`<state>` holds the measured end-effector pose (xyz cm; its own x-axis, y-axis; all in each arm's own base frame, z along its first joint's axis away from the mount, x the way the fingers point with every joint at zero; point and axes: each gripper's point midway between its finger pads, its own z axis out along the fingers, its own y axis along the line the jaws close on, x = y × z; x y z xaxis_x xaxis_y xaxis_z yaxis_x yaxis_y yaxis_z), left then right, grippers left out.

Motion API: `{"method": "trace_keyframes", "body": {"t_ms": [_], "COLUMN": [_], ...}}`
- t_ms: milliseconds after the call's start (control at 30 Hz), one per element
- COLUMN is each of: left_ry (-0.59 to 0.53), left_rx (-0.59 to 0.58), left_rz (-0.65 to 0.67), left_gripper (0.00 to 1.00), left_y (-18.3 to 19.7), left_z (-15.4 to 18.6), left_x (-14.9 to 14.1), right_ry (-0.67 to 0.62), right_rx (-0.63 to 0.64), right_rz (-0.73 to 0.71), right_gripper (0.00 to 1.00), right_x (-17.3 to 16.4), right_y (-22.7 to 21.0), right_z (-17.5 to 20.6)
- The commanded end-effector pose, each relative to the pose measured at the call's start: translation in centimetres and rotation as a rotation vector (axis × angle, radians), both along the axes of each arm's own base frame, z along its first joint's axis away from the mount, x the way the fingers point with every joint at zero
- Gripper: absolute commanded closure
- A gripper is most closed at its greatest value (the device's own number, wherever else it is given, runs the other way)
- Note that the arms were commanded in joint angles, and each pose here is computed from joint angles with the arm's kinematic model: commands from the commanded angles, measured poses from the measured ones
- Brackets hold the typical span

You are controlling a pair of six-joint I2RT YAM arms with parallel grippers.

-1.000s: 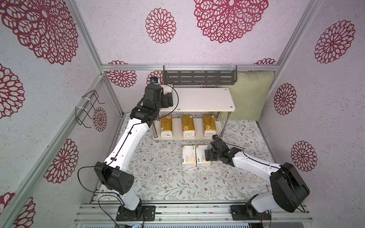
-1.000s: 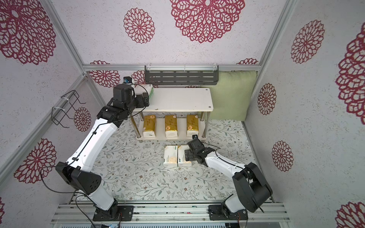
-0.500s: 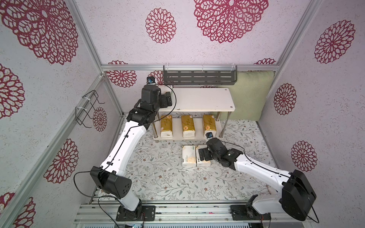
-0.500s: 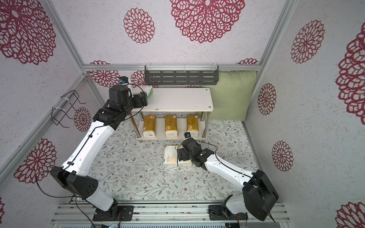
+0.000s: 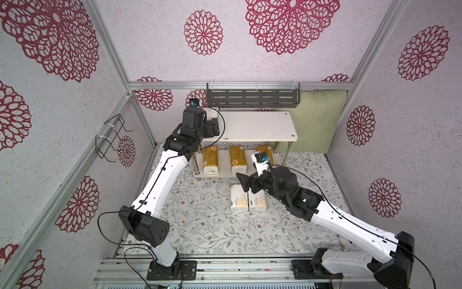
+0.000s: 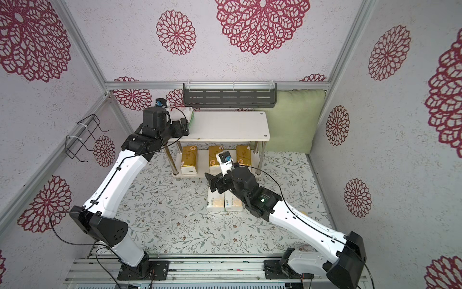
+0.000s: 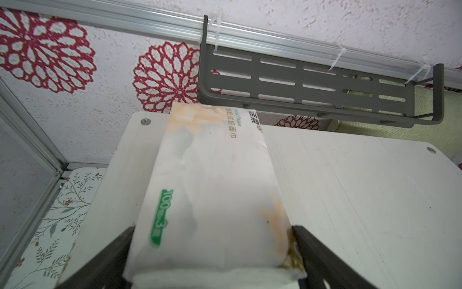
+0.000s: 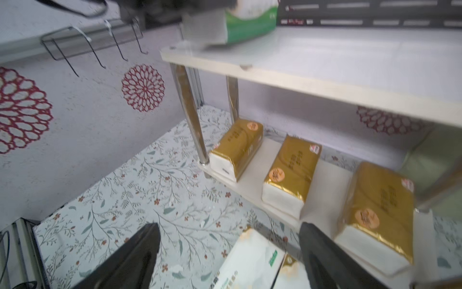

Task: Place the tissue boxes on the shelf by color
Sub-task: Place a box of tissues on the shelf.

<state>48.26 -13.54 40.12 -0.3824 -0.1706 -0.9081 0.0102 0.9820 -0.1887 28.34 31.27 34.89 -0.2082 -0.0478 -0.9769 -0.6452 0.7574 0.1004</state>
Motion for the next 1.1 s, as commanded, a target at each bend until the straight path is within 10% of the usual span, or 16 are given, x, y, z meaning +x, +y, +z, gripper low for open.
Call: {"method": "trace_keyframes", "body": {"t_ms": [0,1067], "left_ry": [-0.014,0.020], "left_rx": [-0.030,-0.101], "left_rz": [0.001,-0.045], "left_gripper": [0.03,0.03], "left_y": [0.2,0.5], "left_z": [1.1,1.4], "left_x": [-0.1,-0.8], "right_ry": [-0.196,-0.408], "right_rx": [-0.001,0.059], "right_rz": [0.045,0.112], "right_gripper": [0.07,0.32], "right_x": [1.2,9.3], "right_y": [2.4,8.4], "right_z": [4.2,8.4]}}
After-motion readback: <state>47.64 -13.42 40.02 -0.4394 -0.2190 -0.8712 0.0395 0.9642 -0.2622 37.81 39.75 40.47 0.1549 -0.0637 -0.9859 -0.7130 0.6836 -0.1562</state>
